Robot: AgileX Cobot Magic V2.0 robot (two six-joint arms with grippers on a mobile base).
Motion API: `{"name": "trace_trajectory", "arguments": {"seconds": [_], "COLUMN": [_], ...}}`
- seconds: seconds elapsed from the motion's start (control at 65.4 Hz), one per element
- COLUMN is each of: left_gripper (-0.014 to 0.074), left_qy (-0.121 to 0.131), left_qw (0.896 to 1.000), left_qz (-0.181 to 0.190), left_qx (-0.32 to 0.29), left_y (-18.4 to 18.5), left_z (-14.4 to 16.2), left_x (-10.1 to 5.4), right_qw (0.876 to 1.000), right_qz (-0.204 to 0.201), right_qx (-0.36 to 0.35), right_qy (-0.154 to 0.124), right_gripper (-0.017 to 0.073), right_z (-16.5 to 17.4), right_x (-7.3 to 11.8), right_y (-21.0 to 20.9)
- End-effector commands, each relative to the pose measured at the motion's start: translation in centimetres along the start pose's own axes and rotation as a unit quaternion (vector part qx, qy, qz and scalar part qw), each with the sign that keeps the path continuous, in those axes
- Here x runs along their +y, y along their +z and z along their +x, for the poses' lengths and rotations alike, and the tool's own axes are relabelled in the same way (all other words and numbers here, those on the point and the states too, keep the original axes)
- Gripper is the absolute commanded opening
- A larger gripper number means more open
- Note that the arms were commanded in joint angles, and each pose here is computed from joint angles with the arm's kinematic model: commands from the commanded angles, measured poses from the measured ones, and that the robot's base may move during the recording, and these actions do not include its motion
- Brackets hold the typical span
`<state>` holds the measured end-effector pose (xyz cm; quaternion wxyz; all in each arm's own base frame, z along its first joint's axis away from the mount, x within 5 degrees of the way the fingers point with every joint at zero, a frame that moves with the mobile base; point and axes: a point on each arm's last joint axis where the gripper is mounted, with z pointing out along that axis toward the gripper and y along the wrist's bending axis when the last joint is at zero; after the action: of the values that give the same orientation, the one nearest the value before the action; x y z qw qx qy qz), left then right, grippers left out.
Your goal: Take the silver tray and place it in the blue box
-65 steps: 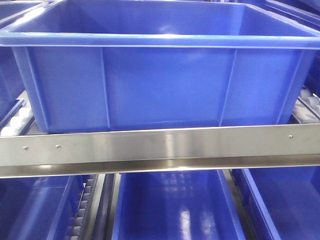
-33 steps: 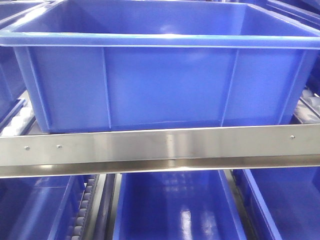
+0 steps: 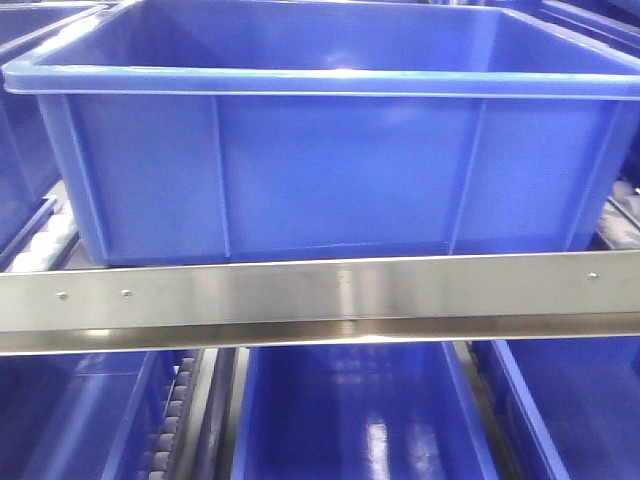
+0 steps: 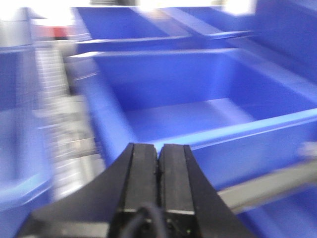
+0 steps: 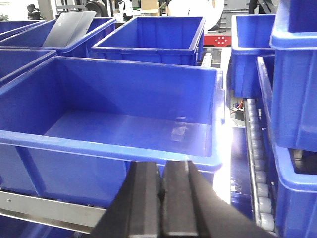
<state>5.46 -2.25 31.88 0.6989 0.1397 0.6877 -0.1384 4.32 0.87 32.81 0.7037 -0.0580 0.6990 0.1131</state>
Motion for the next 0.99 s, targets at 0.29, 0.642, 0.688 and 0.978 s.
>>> {"name": "trace_trajectory", "arguments": {"seconds": [0.29, 0.642, 0.688, 0.978], "left_gripper": [-0.0105, -0.0105, -0.0105, -0.0105], "left_qy": [-0.016, -0.025, -0.025, -0.025], "left_qw": [0.986, 0.982, 0.982, 0.982], "left_qz": [-0.145, -0.182, -0.182, -0.182], "left_qx": [-0.081, -0.053, -0.053, -0.053], "left_y": [-1.6, -1.0, -1.0, -1.0], "left_z": [7.6, 11.1, 11.1, 11.1], "left_x": [1.3, 1.9, 1.9, 1.9], "right_qw": [0.999, 0.999, 0.999, 0.999], "right_qz": [-0.006, -0.006, -0.006, -0.006], "right_qx": [-0.052, -0.051, -0.051, -0.051], "right_qy": [-0.010, -0.010, -0.010, -0.010], "right_gripper": [0.0056, 0.0056, 0.0056, 0.0056], "right_z": [-1.6, -1.6, -1.6, -1.6], "right_x": [0.2, 0.2, 0.2, 0.2], "right_y": [-0.1, -0.1, -0.1, -0.1]}}
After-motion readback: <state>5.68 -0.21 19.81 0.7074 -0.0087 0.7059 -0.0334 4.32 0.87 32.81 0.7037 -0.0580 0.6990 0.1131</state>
